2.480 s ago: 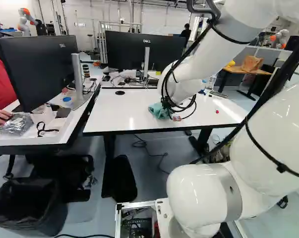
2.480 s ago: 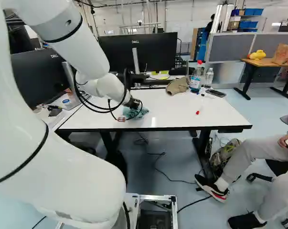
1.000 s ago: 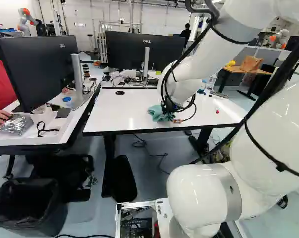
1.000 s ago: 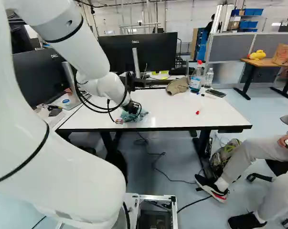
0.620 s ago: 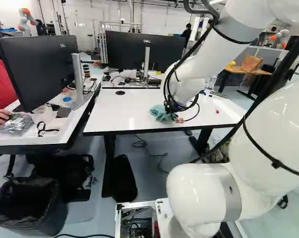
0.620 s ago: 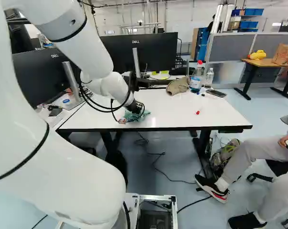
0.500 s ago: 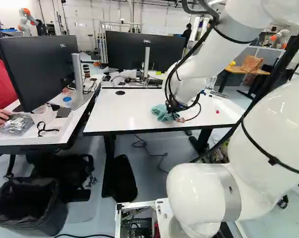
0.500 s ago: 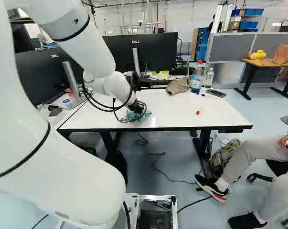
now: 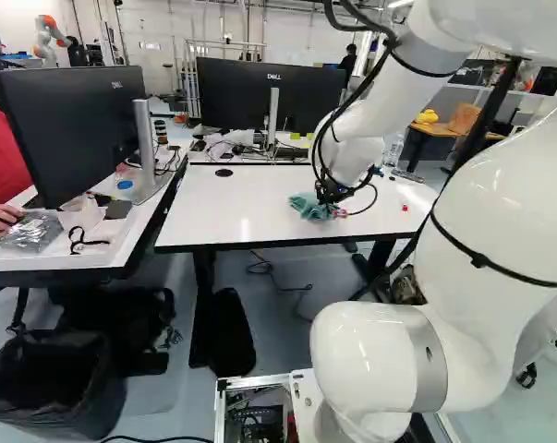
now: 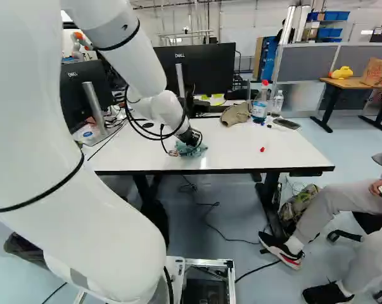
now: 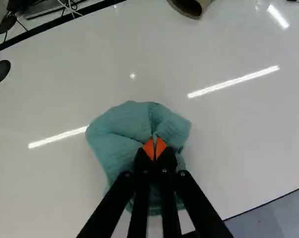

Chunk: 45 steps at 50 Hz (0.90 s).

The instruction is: Clean the table with the green towel

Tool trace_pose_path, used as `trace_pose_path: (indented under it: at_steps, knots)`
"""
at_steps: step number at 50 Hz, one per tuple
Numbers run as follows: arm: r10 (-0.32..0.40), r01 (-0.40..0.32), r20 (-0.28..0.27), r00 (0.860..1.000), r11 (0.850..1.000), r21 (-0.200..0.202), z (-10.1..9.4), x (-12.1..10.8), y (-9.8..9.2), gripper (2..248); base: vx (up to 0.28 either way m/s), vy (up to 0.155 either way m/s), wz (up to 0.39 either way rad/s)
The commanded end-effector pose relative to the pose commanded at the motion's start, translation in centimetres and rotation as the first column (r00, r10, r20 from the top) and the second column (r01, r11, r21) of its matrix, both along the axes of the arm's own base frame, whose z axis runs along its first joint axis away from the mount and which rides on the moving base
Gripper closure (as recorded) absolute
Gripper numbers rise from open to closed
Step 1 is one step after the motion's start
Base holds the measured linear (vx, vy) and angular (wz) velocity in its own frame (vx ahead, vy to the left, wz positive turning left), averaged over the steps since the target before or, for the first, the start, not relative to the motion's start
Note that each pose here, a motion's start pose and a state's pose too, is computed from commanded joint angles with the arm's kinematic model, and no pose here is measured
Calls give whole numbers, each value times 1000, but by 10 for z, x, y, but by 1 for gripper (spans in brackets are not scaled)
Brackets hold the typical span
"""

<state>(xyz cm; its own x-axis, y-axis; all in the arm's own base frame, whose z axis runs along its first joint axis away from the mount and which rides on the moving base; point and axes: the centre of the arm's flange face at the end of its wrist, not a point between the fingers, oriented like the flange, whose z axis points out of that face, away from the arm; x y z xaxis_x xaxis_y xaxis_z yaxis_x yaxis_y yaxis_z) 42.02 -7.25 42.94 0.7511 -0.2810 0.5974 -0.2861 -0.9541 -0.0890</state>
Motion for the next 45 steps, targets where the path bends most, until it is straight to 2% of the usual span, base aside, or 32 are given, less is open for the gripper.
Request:
trace_pose_path:
  at_steps: [25,35,45]
  knots:
    - [9,-9,7,1000,1000,-1,0,51,-4,225,0,0,0]
    - [34,-34,10,999,999,-2,0,64,6,225,0,0,0]
    - [67,-67,10,998,998,-2,0,66,22,225,0,0,0]
